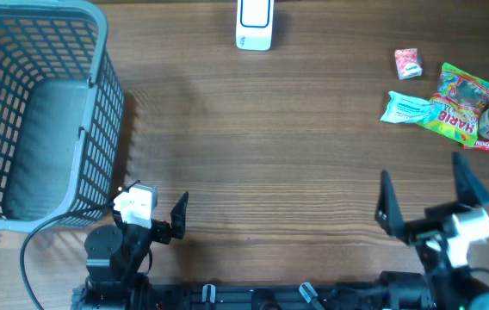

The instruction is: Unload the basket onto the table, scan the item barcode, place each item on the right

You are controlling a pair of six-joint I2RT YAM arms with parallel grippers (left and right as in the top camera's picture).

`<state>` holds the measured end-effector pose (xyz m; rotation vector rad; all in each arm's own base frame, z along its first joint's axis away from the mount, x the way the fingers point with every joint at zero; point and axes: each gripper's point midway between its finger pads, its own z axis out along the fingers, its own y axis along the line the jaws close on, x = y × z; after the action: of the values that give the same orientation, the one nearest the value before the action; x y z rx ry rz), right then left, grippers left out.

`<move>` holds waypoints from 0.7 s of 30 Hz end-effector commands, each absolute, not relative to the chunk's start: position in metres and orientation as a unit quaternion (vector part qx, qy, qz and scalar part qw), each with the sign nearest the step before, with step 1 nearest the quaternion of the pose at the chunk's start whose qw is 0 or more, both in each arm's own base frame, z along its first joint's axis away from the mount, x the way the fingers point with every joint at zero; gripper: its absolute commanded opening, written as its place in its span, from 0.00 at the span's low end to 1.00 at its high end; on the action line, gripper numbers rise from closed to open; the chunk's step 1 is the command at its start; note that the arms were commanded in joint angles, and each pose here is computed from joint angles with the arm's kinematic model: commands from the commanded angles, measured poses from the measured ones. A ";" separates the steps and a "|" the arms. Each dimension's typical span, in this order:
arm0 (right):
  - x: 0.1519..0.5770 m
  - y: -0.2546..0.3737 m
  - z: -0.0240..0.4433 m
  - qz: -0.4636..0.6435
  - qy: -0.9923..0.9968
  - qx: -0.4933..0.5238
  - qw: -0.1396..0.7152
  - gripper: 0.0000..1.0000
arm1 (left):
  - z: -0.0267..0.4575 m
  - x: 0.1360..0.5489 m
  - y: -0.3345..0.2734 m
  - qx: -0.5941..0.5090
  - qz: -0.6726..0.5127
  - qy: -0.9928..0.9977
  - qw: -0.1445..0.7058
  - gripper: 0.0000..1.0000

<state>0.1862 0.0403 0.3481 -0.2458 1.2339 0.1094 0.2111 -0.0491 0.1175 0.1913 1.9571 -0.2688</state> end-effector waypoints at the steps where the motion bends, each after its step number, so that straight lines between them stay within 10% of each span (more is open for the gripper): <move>1: 0.202 0.022 0.320 0.049 0.599 -0.052 0.797 1.00 | 0.116 0.212 -0.046 0.079 -0.106 0.826 0.548 1.00; 21: 0.247 0.001 0.175 0.026 0.706 0.008 0.708 1.00 | 0.116 0.212 -0.046 0.079 -0.106 0.826 0.548 1.00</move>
<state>0.2471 0.0061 0.1739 0.0108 1.5805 0.0949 0.2111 -0.0491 0.1176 0.1915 1.9567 -0.2681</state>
